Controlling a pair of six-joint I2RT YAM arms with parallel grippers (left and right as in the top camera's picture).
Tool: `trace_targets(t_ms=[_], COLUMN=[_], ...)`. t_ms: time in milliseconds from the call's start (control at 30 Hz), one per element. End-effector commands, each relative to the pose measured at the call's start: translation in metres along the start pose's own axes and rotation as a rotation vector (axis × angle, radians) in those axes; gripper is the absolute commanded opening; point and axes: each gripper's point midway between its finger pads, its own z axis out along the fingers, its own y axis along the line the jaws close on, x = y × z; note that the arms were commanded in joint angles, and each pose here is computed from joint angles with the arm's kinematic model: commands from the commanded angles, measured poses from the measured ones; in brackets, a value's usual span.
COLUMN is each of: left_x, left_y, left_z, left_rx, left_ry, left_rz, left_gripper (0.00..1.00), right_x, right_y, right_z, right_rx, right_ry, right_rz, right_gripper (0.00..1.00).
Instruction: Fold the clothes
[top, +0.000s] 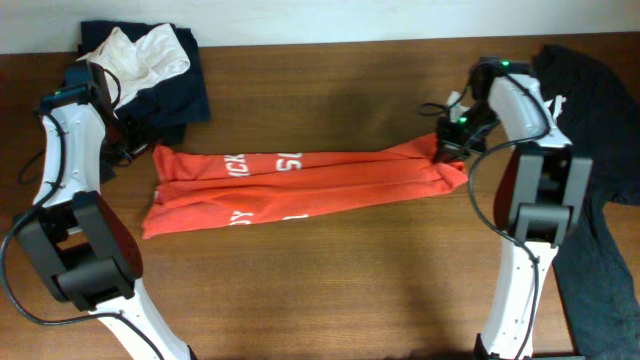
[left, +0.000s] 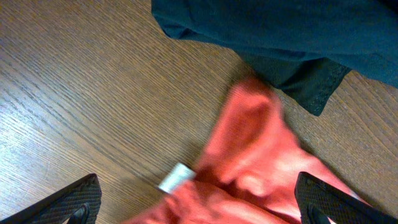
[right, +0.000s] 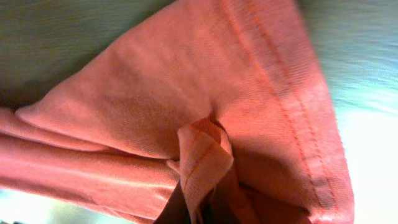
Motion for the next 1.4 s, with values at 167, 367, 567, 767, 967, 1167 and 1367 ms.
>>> trace_targets(t_ms=[167, 367, 567, 767, 967, 1167, 1367], left_x=[-0.003, -0.001, -0.001, -0.001, -0.001, -0.001, -0.001], left_y=[-0.003, -0.007, -0.007, -0.007, -0.007, -0.007, -0.007], left_z=[-0.005, -0.005, -0.005, -0.005, -0.005, -0.005, -0.005], left_rx=[0.017, 0.041, 0.041, 0.040, 0.040, 0.040, 0.040], left_ry=[-0.009, 0.000, 0.001, 0.000, 0.000, 0.001, 0.000], left_rz=[-0.002, -0.002, -0.001, -0.001, -0.001, -0.001, -0.001], left_gripper=[0.99, 0.99, 0.99, 0.99, 0.99, 0.99, 0.99], right_x=[0.024, 0.046, 0.065, 0.099, 0.120, 0.123, 0.079], right_y=[-0.034, 0.035, 0.126, 0.192, 0.242, 0.243, 0.196], right_z=[-0.112, -0.104, -0.056, -0.016, 0.007, 0.007, -0.037], right_rx=[0.149, 0.177, 0.210, 0.236, 0.215, 0.223, 0.261], right_ry=[-0.115, -0.062, -0.023, 0.004, -0.032, -0.022, -0.093], right_rz=[0.201, 0.063, -0.104, -0.185, -0.310, -0.387, -0.317], right_gripper=[0.04, 0.04, 0.04, 0.04, 0.04, 0.74, 0.88])
